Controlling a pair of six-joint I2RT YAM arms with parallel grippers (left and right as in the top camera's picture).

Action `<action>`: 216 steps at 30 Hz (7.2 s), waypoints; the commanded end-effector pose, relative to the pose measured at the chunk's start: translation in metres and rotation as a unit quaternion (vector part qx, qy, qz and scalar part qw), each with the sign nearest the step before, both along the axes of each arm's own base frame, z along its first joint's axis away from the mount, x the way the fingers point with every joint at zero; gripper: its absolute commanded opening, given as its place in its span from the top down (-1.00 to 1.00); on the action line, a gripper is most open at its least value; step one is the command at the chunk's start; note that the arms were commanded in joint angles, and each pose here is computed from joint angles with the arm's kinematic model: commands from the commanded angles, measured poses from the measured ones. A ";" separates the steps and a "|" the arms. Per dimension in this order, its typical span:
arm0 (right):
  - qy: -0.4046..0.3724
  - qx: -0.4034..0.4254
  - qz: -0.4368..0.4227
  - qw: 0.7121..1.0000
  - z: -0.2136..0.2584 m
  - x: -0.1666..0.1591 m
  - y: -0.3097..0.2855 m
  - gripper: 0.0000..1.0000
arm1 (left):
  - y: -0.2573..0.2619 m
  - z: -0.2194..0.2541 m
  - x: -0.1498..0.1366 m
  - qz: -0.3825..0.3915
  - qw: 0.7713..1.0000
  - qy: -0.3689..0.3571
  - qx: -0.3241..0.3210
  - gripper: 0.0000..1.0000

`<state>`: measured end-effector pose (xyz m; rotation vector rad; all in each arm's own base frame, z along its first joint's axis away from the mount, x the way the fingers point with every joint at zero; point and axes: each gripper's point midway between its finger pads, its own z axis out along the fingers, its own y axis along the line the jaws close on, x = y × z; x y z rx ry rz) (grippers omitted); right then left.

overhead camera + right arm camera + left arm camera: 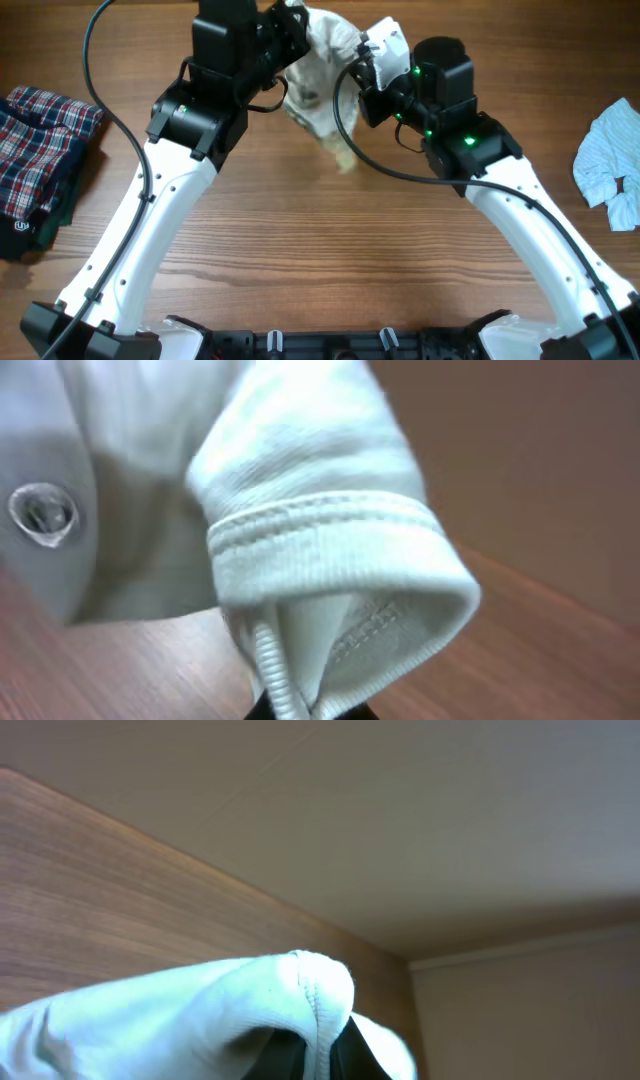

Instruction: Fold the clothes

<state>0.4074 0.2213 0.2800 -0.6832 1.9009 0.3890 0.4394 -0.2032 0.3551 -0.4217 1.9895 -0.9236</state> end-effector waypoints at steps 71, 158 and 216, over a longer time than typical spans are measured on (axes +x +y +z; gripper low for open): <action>0.221 0.015 -0.418 0.881 -0.047 -0.051 -0.252 -0.99 | -0.010 -0.199 0.003 -0.164 0.898 0.123 0.389 0.79; 0.157 0.129 -0.261 0.944 -0.127 0.159 -0.136 -0.93 | 0.027 -0.252 -0.009 -0.166 0.878 0.234 0.384 -0.99; 0.413 -0.044 -0.219 0.883 -0.276 0.037 -0.113 0.79 | -0.054 -0.317 0.053 -0.297 0.834 0.031 0.464 -0.14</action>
